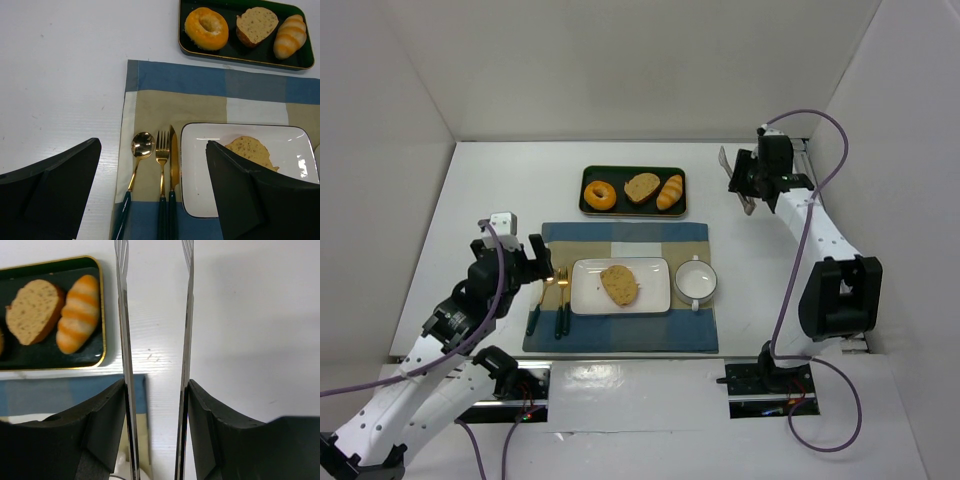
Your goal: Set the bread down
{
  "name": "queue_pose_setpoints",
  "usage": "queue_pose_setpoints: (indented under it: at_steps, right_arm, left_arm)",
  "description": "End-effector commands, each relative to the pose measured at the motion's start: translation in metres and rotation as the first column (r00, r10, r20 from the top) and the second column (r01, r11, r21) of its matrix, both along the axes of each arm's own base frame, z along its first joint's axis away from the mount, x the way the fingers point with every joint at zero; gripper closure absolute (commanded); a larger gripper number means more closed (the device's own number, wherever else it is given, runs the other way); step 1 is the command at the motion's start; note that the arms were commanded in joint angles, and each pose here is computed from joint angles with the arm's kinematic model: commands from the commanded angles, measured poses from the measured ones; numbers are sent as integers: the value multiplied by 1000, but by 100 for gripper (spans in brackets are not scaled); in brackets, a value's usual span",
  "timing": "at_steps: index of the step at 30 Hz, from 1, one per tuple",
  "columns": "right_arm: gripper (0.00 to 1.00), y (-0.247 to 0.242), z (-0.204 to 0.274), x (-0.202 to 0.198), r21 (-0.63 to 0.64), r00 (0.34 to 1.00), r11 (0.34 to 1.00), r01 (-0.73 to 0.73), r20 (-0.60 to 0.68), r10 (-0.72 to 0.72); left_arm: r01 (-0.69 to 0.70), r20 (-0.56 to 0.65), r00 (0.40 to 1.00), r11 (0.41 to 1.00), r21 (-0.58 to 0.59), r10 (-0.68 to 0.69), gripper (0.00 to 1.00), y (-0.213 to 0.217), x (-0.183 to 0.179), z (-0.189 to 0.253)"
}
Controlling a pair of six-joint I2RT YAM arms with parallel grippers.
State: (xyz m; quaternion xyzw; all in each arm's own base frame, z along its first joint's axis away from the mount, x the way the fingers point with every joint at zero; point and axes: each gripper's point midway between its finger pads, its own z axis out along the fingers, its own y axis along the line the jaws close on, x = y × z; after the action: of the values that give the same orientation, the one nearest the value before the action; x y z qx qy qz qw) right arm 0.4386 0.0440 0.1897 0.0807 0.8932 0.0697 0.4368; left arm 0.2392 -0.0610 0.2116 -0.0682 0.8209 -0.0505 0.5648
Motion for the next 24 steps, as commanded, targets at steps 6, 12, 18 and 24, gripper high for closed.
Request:
queue_pose_setpoints:
  at_steps: [6, 12, 18, 24]
  right_arm:
    - [44, -32, -34, 6, -30, 995, 995, 99, -26, -100]
    - [44, -36, -72, -6, -44, 985, 994, 104, -134, -109]
    - [44, -39, -96, -14, -60, 971, 991, 122, -198, -131]
    - [44, -39, -118, -14, -66, 952, 990, 124, -274, -137]
  left_arm:
    - [1, 0, 1000, 1000, -3, -1, 0, -2, 5, -3]
    - [1, 0, 1000, 1000, -3, -1, 0, -2, 5, -3]
    - [1, 0, 1000, 1000, -3, -1, 0, -2, 5, -3]
    - [-8, 2, 1000, 1000, 0, 8, 0, -2, 6, 0]
